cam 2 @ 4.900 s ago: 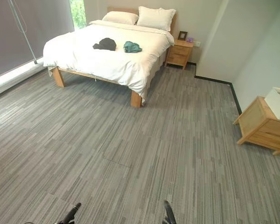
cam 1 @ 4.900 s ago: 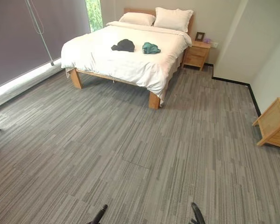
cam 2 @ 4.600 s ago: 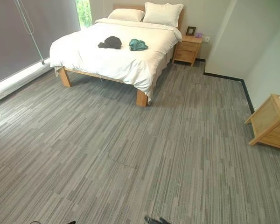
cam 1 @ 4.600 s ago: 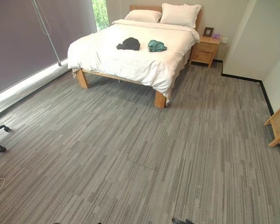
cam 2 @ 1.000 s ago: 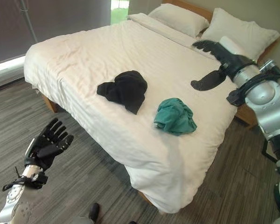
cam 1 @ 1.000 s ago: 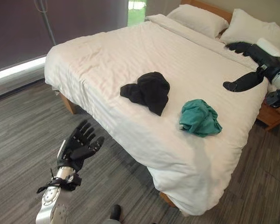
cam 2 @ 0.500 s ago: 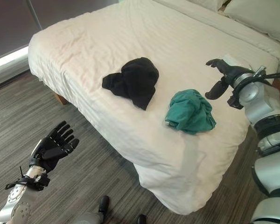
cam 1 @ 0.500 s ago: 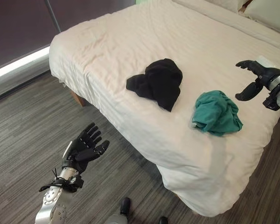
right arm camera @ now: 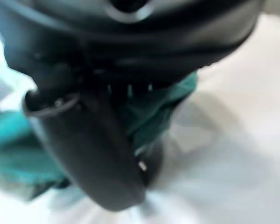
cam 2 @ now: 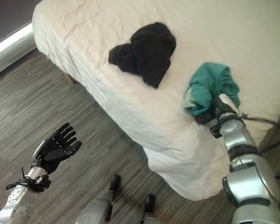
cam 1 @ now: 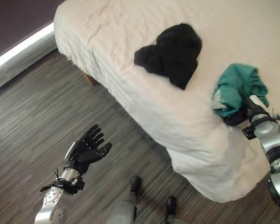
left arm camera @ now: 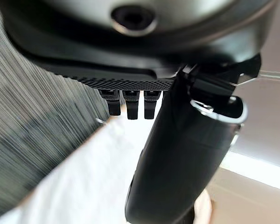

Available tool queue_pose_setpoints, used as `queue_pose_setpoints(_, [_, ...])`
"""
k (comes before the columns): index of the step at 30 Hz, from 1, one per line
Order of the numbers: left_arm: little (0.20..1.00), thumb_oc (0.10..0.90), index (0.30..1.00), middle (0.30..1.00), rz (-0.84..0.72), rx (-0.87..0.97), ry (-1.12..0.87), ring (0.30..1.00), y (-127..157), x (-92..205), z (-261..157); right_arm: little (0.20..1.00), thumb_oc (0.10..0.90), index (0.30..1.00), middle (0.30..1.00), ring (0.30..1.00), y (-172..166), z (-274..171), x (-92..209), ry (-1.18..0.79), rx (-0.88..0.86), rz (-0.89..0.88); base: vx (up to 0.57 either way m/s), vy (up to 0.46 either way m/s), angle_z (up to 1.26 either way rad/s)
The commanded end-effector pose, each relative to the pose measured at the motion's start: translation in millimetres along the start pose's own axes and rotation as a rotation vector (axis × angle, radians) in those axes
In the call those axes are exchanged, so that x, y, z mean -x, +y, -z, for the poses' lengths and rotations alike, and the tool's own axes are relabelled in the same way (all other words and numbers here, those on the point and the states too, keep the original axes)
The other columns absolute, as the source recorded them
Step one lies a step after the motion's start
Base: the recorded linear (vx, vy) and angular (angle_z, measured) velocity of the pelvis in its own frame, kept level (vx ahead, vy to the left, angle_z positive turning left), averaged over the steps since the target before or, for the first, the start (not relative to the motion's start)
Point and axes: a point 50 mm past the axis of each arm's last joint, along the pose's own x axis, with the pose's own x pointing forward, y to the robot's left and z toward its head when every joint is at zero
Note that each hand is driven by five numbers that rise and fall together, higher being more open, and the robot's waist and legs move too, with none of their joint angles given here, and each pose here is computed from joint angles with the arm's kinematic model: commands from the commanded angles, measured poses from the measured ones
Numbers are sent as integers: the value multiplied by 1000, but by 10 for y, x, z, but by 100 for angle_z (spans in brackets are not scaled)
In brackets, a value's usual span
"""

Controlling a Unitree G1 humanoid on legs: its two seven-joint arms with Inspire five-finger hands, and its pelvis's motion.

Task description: Pick up bed clothes into laundry basket.

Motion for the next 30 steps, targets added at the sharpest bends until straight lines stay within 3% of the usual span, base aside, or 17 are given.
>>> queue_pose_setpoints(1, [900,800,900,900,94,-1,-309,900,-200,-139,-599,900,800,900,900,900,162,235,45,114,61,-95,31,-14,4])
queue_pose_setpoints(4, [900,800,900,900,3,30,-317,900,-51,-94,-546,900,800,900,900,900,379,612,229,195,-8,-149,61,-30,1])
queue_pose_setpoints(5, [900,800,900,900,-9,41,-325,900,-33,-90,-546,460,507,460,460,460,425,701,284,211,-11,-169,65,-40,0])
queue_pose_setpoints(6, [900,800,900,900,-9,40,-324,900,-33,-90,-545,300,400,300,300,300,426,706,287,212,-11,-169,36,-29,1])
queue_pose_setpoints(10, [900,800,900,900,-21,35,-366,900,-47,-128,-610,300,400,300,300,300,500,830,452,181,-106,-180,44,-36,1])
queue_pose_setpoints(14, [900,800,900,900,35,23,-433,900,-167,-240,-770,300,400,300,300,300,659,1101,795,188,-414,-127,44,-48,8])
queue_pose_setpoints(15, [900,800,900,900,37,22,-432,900,-170,-243,-769,300,400,300,300,300,659,1108,803,190,-415,-126,50,-63,3])
queue_pose_setpoints(18, [900,800,900,900,77,-55,-496,900,-205,-336,-1004,300,400,300,300,300,976,1283,1142,228,-608,-136,74,-114,0])
queue_pose_setpoints(21, [900,800,900,900,99,-104,-579,900,-279,-391,-1241,300,400,300,300,300,1139,1288,1322,219,-666,-167,50,-193,-13])
queue_pose_setpoints(28, [900,800,900,900,43,-178,-675,900,-324,-429,-1474,300,400,300,300,300,1248,1011,1330,111,-701,-214,111,53,-61])
queue_pose_setpoints(30, [900,800,900,900,70,-278,-689,900,-551,-576,-1560,300,400,300,300,300,1279,890,1350,61,-720,-218,458,357,-81])
